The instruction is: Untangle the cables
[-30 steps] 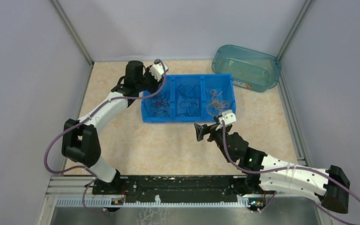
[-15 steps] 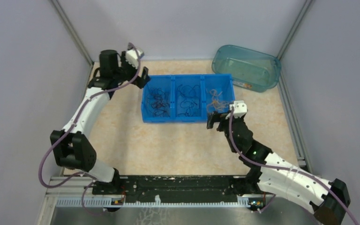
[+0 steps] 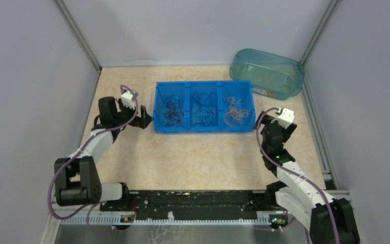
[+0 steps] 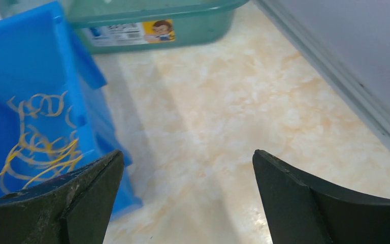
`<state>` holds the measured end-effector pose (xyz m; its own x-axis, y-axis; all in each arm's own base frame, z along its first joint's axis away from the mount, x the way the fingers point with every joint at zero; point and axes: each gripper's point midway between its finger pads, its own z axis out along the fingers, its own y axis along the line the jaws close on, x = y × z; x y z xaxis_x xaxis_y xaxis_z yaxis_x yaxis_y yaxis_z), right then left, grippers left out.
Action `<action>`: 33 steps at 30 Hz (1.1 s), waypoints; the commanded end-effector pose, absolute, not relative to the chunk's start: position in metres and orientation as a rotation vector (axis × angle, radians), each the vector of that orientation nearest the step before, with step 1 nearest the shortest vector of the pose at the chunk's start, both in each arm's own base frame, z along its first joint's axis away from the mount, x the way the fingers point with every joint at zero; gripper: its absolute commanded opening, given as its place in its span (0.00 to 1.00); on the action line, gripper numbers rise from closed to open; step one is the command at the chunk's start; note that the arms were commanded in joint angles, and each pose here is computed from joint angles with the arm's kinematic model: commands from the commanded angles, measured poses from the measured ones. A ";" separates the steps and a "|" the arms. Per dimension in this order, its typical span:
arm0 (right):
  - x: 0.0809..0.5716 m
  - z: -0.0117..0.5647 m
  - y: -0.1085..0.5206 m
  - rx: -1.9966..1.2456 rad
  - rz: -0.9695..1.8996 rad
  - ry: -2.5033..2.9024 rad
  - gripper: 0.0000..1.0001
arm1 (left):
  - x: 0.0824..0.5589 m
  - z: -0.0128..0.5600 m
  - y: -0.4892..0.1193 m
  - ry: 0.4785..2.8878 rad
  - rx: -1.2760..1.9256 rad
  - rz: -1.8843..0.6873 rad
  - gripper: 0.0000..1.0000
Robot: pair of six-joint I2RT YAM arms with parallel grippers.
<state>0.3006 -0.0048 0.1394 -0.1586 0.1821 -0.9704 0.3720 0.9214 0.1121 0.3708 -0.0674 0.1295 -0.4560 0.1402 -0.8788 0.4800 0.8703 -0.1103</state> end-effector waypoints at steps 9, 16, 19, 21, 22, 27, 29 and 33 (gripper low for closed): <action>0.320 0.145 -0.044 0.465 -0.314 1.549 0.99 | 0.374 0.121 -0.038 1.752 0.284 -0.339 1.00; 0.332 0.133 -0.046 0.398 -0.350 1.522 0.99 | 0.370 0.115 -0.031 1.629 0.234 -0.280 1.00; 0.334 0.127 -0.047 0.405 -0.346 1.511 0.98 | 0.365 0.109 -0.031 1.598 0.237 -0.272 1.00; 0.337 0.126 -0.043 0.367 -0.337 1.512 0.98 | 0.362 0.109 -0.031 1.561 0.246 -0.259 1.00; 0.341 0.124 -0.037 0.327 -0.317 1.524 0.98 | 0.360 0.112 -0.032 1.544 0.250 -0.253 1.00; 0.339 0.117 -0.027 0.234 -0.237 1.510 0.98 | 0.350 0.109 -0.034 1.503 0.240 -0.193 1.00; 0.342 0.123 -0.025 0.239 -0.229 1.490 0.99 | 0.357 0.109 -0.034 1.514 0.233 -0.171 1.00; 0.356 0.107 -0.037 0.295 -0.210 1.589 0.99 | 0.382 0.084 -0.031 1.687 0.201 -0.136 1.00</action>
<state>0.3342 -0.0340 0.0860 -0.0925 -0.0120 -0.9956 0.3369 0.9406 -0.0427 0.3567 -0.0401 0.0776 -0.1012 0.0171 -0.9947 0.2922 0.9563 -0.0133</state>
